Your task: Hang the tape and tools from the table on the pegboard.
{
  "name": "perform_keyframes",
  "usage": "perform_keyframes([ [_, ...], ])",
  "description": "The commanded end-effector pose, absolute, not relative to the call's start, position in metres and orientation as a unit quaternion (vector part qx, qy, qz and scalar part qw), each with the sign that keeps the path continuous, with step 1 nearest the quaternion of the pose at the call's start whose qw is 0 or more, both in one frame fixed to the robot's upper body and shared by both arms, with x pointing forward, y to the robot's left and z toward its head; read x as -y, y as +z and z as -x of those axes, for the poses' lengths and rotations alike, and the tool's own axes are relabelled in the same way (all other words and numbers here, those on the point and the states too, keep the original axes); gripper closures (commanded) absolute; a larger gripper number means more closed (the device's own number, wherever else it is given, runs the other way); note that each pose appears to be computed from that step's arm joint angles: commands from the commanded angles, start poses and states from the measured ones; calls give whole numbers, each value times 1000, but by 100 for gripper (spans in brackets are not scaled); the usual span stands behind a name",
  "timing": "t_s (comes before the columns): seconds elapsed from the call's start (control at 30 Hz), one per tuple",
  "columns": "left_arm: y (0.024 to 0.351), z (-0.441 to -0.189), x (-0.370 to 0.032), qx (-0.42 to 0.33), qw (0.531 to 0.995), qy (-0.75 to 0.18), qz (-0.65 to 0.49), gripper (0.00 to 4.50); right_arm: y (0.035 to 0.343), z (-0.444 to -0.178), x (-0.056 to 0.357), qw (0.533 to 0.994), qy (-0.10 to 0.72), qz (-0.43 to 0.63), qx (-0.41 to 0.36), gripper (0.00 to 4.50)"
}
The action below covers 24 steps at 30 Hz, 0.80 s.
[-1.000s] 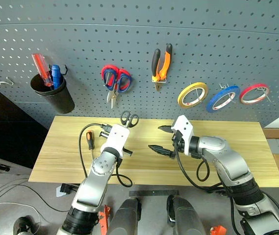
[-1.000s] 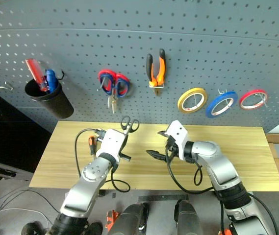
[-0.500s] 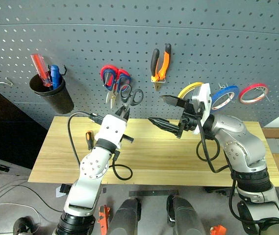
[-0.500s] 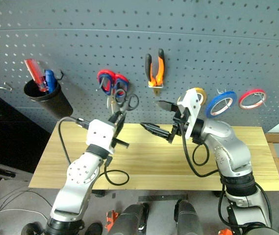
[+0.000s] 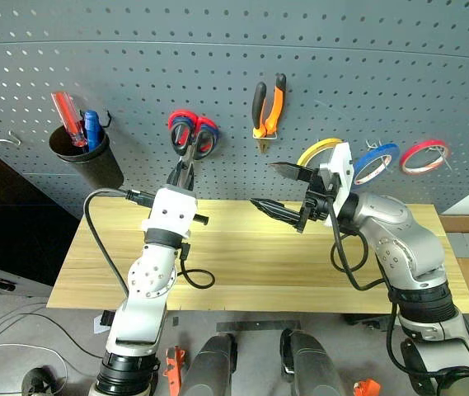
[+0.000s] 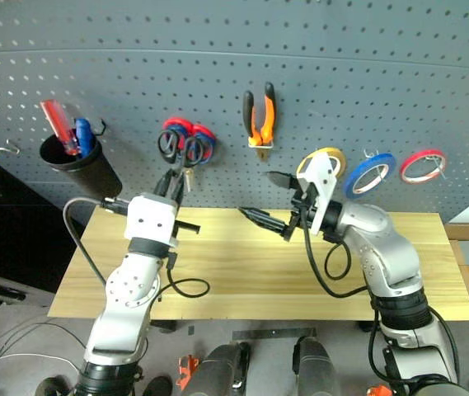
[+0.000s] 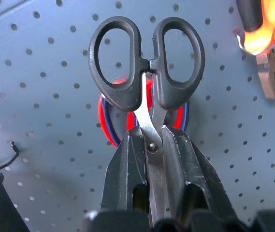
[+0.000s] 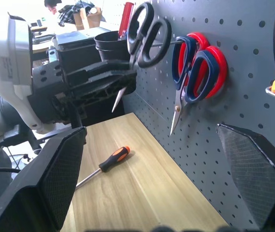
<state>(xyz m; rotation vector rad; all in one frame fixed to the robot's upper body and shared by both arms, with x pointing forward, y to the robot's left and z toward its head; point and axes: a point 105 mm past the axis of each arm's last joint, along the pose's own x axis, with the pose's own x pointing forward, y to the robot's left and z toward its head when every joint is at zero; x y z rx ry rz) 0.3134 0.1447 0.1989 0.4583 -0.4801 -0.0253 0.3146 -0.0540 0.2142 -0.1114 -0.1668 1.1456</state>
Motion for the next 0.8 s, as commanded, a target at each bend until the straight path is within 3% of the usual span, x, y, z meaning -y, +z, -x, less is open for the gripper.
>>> perform_keyframes([
  [0.03,206,-308,-146,253,941,-4,-224,434,226,-311,52,829,546,67,106,0],
  [0.53,201,-306,-152,242,943,18,-228,434,226,-310,50,827,548,70,105,0],
  [0.8,187,-322,-157,205,955,15,-214,434,226,-310,49,827,547,70,106,0],
])
